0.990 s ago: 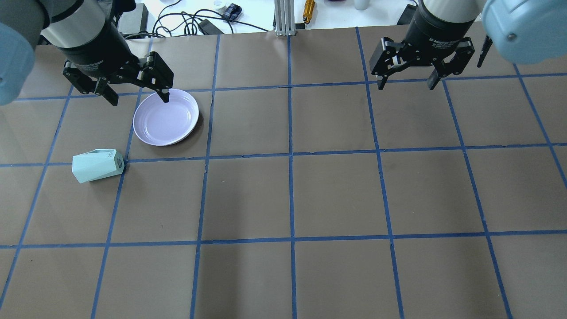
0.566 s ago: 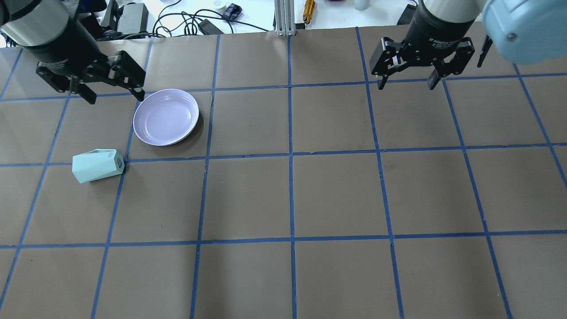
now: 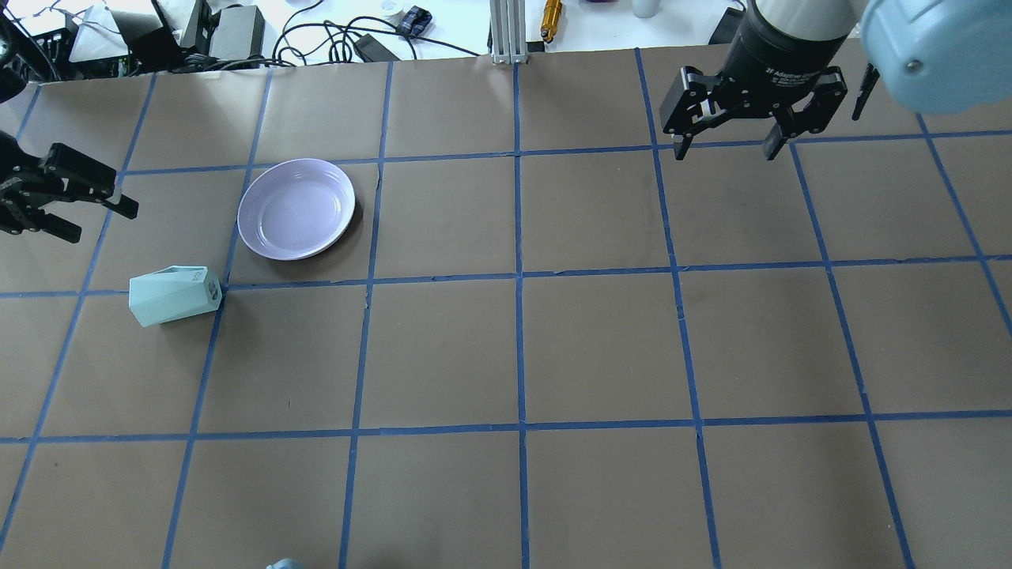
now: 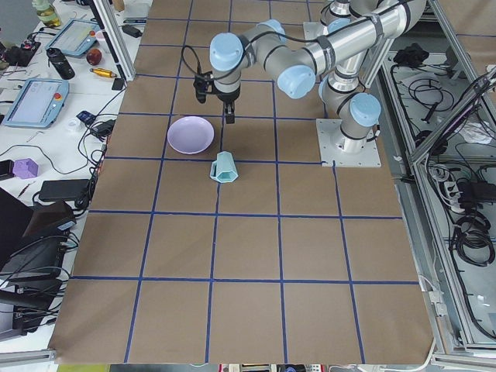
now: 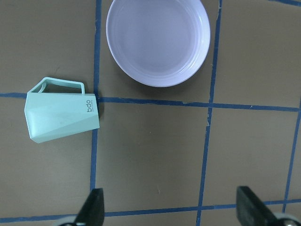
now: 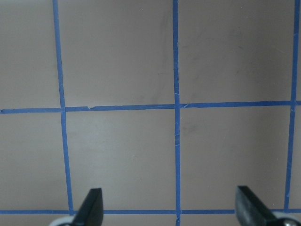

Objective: Flip cup and place on plate
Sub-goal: 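Lower the left gripper beside the green cup's open end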

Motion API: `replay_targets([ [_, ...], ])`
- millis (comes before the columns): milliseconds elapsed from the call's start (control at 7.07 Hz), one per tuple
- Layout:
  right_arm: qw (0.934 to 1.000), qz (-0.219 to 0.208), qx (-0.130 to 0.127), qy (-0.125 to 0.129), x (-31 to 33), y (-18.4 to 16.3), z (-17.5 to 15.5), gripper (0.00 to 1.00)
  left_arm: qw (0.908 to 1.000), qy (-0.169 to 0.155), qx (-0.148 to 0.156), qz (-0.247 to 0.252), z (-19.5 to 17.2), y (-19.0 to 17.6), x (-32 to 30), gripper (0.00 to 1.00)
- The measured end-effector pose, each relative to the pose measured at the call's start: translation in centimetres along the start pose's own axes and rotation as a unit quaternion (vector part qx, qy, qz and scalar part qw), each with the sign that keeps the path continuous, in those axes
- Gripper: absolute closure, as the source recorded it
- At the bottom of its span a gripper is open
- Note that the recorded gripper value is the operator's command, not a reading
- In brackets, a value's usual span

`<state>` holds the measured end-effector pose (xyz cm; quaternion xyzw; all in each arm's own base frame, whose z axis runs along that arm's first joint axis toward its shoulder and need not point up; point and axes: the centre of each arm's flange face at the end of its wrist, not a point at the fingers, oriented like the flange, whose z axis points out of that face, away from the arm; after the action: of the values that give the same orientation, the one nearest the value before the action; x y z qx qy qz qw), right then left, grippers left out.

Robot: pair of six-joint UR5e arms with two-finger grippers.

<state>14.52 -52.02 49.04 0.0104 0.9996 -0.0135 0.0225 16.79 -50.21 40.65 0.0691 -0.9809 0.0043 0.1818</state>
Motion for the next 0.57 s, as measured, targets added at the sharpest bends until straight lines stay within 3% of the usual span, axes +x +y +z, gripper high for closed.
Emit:
replay_targets([
  [283,1.0000,0.000,0.000,0.000,0.0,0.0,0.0,0.00,0.9987,0.051,-0.005,0.004,2.8,-1.0,-6.5,0.00],
  [566,1.0000,0.000,0.000,0.000,0.0,0.0,0.0,0.00,0.9968,0.075,-0.008,0.027,4.9,-2.0,-11.5,0.00],
])
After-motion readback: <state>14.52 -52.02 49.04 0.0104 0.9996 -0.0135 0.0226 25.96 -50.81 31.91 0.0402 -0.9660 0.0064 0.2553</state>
